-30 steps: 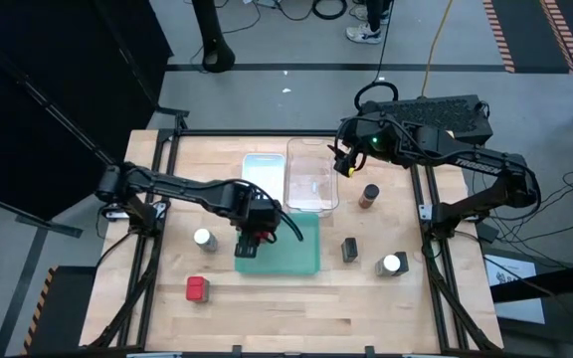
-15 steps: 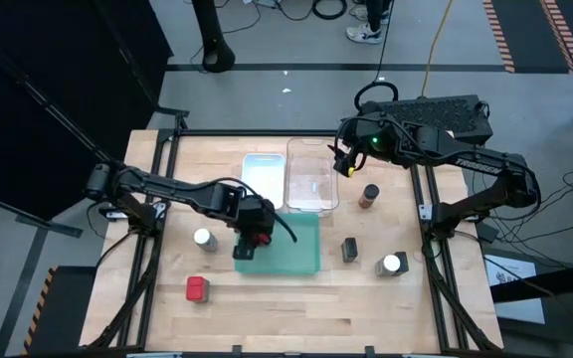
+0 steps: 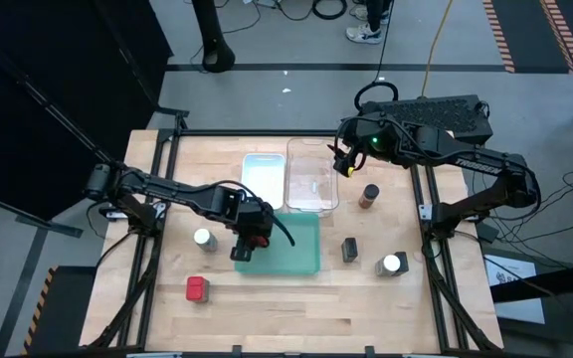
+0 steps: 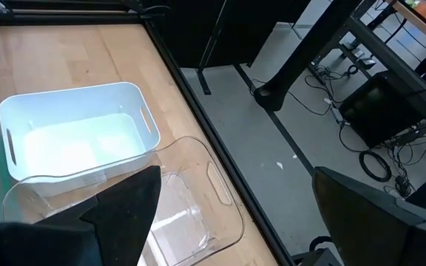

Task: Sort spices by type
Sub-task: Put the top red spice can into the green bin

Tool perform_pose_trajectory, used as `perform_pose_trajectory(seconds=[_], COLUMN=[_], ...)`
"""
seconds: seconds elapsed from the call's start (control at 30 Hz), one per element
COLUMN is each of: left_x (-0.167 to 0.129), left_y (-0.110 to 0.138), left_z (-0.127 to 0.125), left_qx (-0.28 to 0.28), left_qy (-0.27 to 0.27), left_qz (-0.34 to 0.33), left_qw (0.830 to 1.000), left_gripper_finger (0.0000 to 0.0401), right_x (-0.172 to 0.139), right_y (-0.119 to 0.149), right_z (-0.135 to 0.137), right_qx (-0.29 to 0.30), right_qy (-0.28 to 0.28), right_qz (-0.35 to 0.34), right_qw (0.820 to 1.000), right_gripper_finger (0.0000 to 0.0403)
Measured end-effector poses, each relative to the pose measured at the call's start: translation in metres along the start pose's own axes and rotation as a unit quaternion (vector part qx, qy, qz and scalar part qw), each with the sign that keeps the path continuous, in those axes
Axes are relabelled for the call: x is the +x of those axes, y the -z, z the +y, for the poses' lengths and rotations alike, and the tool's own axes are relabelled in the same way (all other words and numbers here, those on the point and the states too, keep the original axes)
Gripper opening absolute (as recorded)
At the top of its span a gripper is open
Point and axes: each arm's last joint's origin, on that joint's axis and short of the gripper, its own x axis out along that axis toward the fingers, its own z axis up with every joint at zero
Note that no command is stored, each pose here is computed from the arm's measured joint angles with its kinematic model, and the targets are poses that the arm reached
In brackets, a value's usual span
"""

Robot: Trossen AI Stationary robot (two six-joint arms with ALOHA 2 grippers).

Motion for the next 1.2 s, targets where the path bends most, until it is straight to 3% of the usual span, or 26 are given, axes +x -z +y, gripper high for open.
perform_pose_trajectory(seconds=[0.37, 0.8, 1.2], left_x=[0.017, 0.016, 0.016], left_y=[0.012, 0.012, 0.013], left_z=[0.003, 0.011, 0.014], left_qx=[-0.036, 0.003, -0.001], left_qy=[-0.012, -0.017, -0.019], left_qz=[0.002, 0.001, 0.003], left_qw=[0.999, 1.0, 1.0], left_gripper_finger=[0.0228, 0.0228, 0.0228], right_x=[0.0, 0.0, 0.0], right_y=[0.0, 0.0, 0.0], right_z=[0.0, 0.0, 0.0], right_qx=[0.008, 0.009, 0.013], right_qy=[0.0, 0.0, 0.0], right_qz=[0.0, 0.0, 0.0], right_qw=[1.0, 1.0, 1.0], right_gripper_finger=[0.0336, 0.0336, 0.0336])
